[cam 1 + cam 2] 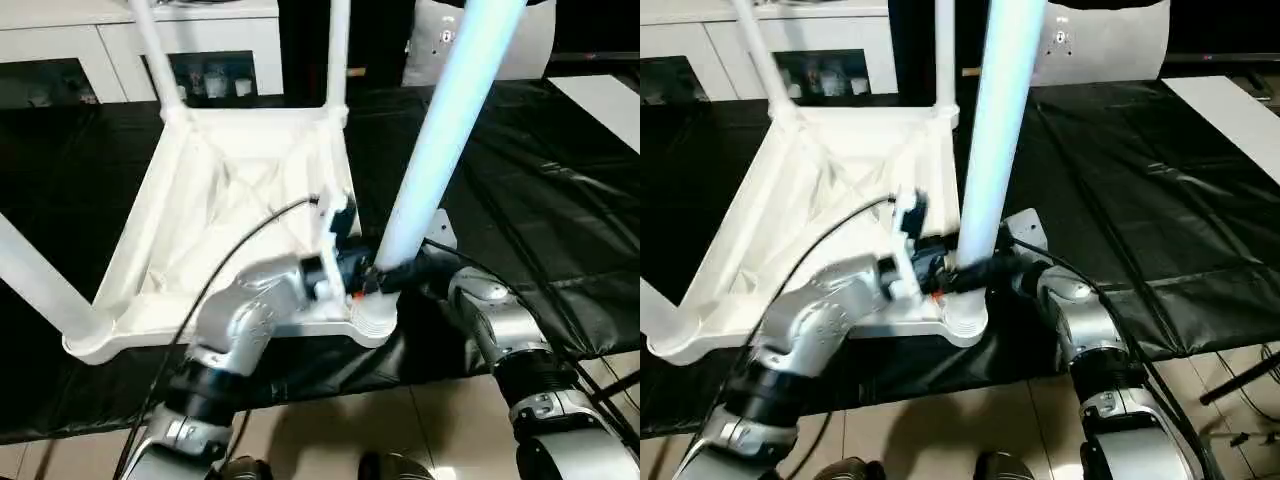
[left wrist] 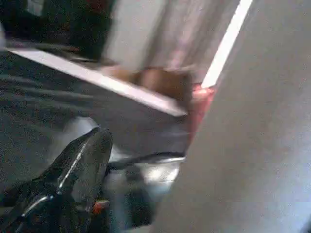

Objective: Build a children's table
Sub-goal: Rotate table base

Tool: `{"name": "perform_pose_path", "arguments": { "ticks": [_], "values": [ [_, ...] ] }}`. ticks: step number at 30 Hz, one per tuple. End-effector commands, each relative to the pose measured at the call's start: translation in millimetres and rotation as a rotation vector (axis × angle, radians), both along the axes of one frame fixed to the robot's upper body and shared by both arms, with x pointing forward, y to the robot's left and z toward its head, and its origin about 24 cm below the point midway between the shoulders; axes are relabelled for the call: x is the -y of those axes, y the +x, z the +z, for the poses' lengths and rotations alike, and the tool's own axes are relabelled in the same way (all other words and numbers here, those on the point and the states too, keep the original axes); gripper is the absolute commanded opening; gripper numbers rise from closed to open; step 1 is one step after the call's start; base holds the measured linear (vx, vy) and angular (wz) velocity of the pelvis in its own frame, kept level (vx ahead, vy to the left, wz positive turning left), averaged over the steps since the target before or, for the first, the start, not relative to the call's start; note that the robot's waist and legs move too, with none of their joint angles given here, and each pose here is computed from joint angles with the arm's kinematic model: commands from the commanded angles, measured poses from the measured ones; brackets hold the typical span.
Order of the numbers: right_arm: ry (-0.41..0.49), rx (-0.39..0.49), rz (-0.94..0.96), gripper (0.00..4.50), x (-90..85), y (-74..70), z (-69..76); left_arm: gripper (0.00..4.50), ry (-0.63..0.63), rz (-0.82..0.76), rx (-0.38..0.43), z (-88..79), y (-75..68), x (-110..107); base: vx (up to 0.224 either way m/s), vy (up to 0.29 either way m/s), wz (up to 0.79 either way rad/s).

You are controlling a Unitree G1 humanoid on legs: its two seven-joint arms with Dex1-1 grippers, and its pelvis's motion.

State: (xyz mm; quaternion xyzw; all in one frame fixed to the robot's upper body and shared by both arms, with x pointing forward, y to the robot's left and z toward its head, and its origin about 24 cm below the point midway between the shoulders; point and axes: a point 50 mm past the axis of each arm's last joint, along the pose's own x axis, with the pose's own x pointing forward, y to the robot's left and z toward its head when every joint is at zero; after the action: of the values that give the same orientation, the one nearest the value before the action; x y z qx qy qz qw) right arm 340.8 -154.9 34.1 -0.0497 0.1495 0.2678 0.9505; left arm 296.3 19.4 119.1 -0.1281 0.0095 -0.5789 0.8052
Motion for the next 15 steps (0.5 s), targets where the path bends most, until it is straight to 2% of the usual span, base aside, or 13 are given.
{"name": "perform_pose_path", "arguments": {
  "ticks": [1, 6, 11, 14, 15],
  "values": [
    [0.011, 0.007, -0.027, 4.50, 10.9, -2.4, 0.6, 4.42, 0.079, 0.120, 0.018, -8.5, 9.0, -3, 0.000, 0.000, 0.00],
    [0.009, 0.031, -0.095, 4.50, 48.1, -14.0, 6.5, 4.42, 0.084, 0.135, 0.014, -14.8, 7.1, -8, 0.000, 0.000, 0.00],
    [0.011, 0.052, -0.091, 4.50, 66.2, -28.1, 13.8, 4.42, 0.123, 0.146, 0.044, -23.8, 4.8, -19, 0.000, 0.000, 0.00],
    [0.060, 0.135, -0.031, 4.50, 69.3, -40.3, 34.1, 4.42, 0.168, 0.130, 0.023, -40.9, -0.9, -38, 0.000, 0.000, 0.00],
    [0.054, 0.174, 0.000, 4.50, 69.5, -45.2, 42.8, 4.42, 0.205, 0.106, 0.012, -51.2, -4.9, -48, 0.000, 0.000, 0.00]
  ]
}}
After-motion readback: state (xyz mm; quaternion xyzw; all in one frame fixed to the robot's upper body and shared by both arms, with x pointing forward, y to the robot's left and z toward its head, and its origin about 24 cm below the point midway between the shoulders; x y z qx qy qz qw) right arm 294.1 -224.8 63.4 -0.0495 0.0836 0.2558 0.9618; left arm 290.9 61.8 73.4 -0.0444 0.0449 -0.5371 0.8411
